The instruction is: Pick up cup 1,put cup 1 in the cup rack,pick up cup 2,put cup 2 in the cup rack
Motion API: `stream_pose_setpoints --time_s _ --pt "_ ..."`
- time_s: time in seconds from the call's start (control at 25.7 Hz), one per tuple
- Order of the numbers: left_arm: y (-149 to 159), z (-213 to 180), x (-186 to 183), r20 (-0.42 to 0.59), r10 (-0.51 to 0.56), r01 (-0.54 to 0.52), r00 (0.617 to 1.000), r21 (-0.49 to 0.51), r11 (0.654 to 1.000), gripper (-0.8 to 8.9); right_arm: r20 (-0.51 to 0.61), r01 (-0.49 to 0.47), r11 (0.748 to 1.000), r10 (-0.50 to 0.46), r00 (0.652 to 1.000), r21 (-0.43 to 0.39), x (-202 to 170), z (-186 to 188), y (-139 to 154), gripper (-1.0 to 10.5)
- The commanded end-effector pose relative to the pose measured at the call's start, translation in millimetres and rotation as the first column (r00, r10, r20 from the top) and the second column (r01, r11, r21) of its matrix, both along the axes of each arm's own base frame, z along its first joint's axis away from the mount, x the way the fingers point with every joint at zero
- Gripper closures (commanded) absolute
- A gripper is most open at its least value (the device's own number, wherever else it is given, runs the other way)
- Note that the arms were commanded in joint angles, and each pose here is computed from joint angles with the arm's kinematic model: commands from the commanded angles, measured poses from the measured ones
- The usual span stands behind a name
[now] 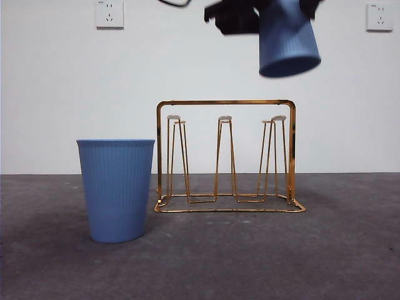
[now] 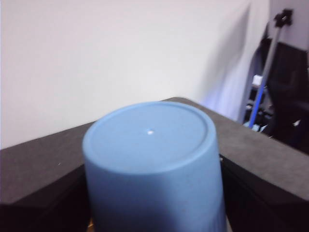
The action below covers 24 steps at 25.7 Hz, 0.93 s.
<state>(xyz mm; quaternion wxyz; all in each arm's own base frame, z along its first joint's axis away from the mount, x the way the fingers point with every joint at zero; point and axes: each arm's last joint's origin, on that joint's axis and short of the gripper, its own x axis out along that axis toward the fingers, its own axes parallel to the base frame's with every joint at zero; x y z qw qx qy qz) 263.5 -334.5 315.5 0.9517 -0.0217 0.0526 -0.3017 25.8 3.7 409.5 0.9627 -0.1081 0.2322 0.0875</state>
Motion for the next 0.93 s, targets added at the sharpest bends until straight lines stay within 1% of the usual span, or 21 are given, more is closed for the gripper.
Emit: stream_pose_setpoints --time_s 0.04,0.31,0.58,0.78,0.93 --pt "-5 -13 5 -0.002 0.010 -0.010 1.000 0.031 0.999 8.21 -0.004 0.006 1.000 -0.006 1.000 0.007 0 -1 0 6.6" --pt "-12 -33 14 -0.015 0.040 -0.039 0.999 0.055 0.998 8.21 -0.003 0.006 1.000 -0.005 1.000 0.008 0 -1 0 6.6" --pt "-9 -40 24 -0.012 0.086 -0.085 0.996 0.056 0.995 8.22 -0.006 0.002 1.000 -0.002 1.000 0.008 0 -1 0 6.6" --pt "-12 -52 30 -0.017 0.089 -0.088 0.996 0.060 0.994 8.21 -0.005 0.002 1.000 -0.002 1.000 0.008 0 -1 0 6.6" --pt "-15 -67 33 -0.047 0.090 -0.085 0.995 0.094 0.992 8.21 -0.002 0.002 1.000 -0.002 1.000 0.010 0 -1 0 6.6"
